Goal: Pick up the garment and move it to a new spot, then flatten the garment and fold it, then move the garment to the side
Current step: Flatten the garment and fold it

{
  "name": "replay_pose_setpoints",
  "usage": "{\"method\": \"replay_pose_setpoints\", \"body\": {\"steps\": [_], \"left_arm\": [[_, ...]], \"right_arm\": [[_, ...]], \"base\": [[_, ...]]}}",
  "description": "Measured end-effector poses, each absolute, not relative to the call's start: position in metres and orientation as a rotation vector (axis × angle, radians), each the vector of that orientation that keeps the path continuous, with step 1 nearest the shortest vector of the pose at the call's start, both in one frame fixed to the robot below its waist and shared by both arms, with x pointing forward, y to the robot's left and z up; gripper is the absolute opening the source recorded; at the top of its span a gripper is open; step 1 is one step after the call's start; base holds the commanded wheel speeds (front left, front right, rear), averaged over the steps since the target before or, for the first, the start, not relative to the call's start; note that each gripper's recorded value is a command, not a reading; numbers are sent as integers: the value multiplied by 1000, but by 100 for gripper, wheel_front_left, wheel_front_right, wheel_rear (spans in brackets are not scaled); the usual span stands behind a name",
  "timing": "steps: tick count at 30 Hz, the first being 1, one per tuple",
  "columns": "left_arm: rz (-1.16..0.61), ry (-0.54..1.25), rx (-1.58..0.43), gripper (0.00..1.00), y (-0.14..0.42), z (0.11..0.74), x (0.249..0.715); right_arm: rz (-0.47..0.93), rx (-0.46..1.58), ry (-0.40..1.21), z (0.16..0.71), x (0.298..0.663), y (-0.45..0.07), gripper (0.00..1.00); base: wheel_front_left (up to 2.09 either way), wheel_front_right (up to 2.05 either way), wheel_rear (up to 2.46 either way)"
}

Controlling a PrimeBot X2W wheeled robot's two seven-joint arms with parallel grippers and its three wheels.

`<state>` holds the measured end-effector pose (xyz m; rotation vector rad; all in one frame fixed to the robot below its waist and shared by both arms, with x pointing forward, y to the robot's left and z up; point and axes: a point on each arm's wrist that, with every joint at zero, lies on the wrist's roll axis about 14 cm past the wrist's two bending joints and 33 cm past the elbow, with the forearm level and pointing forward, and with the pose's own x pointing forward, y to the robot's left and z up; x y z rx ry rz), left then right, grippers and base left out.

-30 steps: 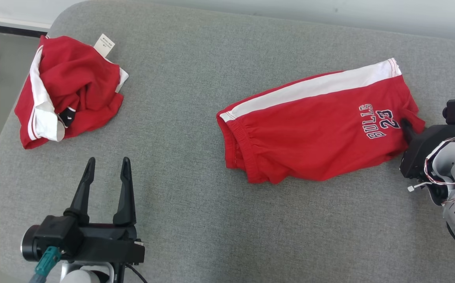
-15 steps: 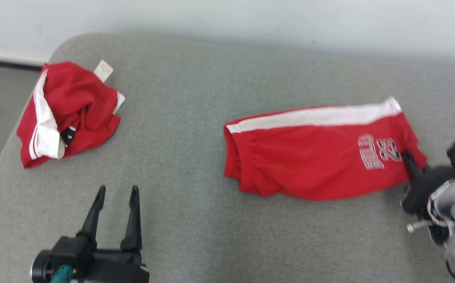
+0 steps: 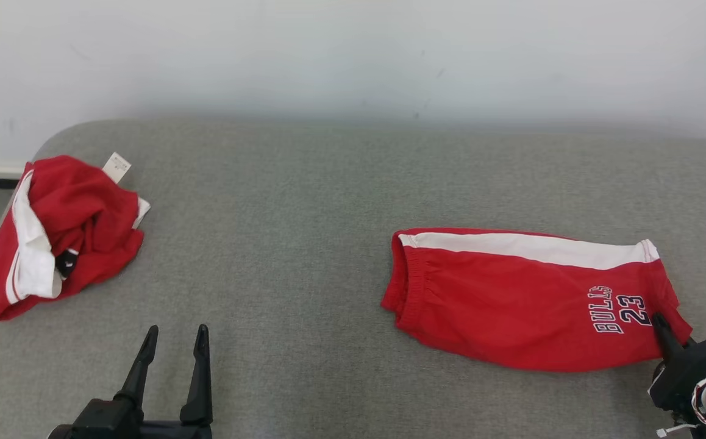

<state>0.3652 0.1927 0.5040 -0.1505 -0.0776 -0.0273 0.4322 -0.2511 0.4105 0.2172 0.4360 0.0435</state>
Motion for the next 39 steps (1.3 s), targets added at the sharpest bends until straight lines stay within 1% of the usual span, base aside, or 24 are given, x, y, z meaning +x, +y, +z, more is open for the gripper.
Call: {"method": "replay_pose_setpoints", "body": {"steps": [6, 11, 15, 21, 27, 31, 39], "left_arm": [[-55, -96, -154, 100, 184, 510, 368], [-61, -100, -155, 100, 182, 511, 367], [-55, -97, -159, 100, 184, 510, 367], [-40, -106, -159, 100, 189, 513, 365], [-18, -116, -161, 100, 196, 516, 362], [2, -119, -164, 100, 201, 517, 361], [41, -112, -166, 100, 213, 514, 359]], "right_arm": [[43, 218, 353, 433, 432, -252, 0], [93, 201, 284, 451, 438, -238, 0], [189, 196, 225, 467, 449, -204, 0], [363, 218, 164, 483, 453, -132, 0], [496, 239, 176, 483, 445, -75, 0], [561, 250, 223, 471, 435, -44, 0], [609, 271, 270, 457, 429, -11, 0]], "base": [[0, 0, 0], [0, 0, 0], [0, 0, 0], [0, 0, 0], [0, 0, 0], [0, 0, 0], [0, 0, 0]]}}
